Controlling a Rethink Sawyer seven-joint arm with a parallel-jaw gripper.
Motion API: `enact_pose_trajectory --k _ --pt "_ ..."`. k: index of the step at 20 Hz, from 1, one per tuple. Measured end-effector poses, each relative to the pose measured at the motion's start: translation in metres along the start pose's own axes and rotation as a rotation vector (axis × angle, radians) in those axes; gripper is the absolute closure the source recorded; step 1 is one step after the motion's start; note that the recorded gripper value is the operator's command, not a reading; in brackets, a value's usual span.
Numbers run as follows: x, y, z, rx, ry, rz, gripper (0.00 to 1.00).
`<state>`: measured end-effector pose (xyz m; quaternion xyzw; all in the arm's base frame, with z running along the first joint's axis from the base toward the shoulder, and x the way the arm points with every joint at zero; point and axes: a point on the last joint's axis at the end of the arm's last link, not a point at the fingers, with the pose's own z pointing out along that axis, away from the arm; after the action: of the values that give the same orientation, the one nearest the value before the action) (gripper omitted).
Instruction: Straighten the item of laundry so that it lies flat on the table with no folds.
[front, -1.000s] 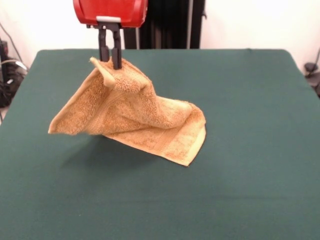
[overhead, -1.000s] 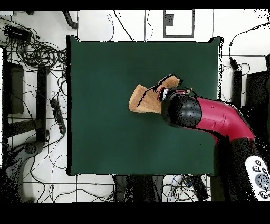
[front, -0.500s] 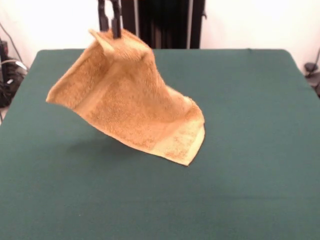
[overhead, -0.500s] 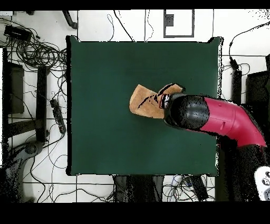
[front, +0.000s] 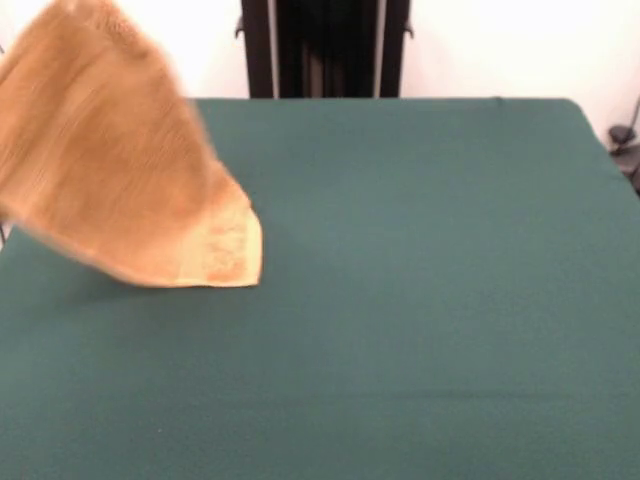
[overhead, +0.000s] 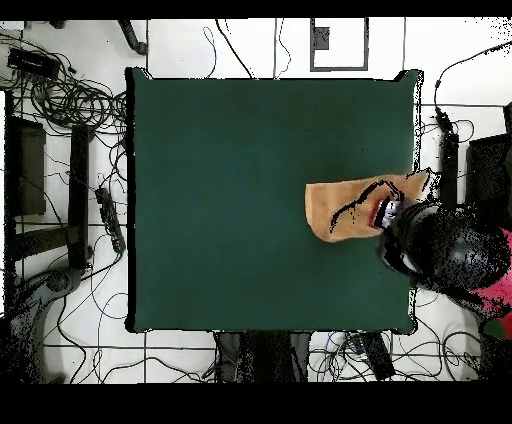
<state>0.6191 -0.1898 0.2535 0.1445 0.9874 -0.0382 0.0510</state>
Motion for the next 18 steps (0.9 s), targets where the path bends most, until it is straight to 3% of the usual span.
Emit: enact_pose_trajectory --k 2,6,11,18 --pt "0.001 -0.043 -0.003 0.010 -0.011 0.062 0.00" --pt "0.002 -0.079 0.000 0.008 -0.025 0.112 0.00" --pt "0.001 -0.086 0.002 -0.002 -0.037 0.118 0.00" --pt "-0.003 -0.051 0.002 -0.032 -0.052 0.060 0.00"
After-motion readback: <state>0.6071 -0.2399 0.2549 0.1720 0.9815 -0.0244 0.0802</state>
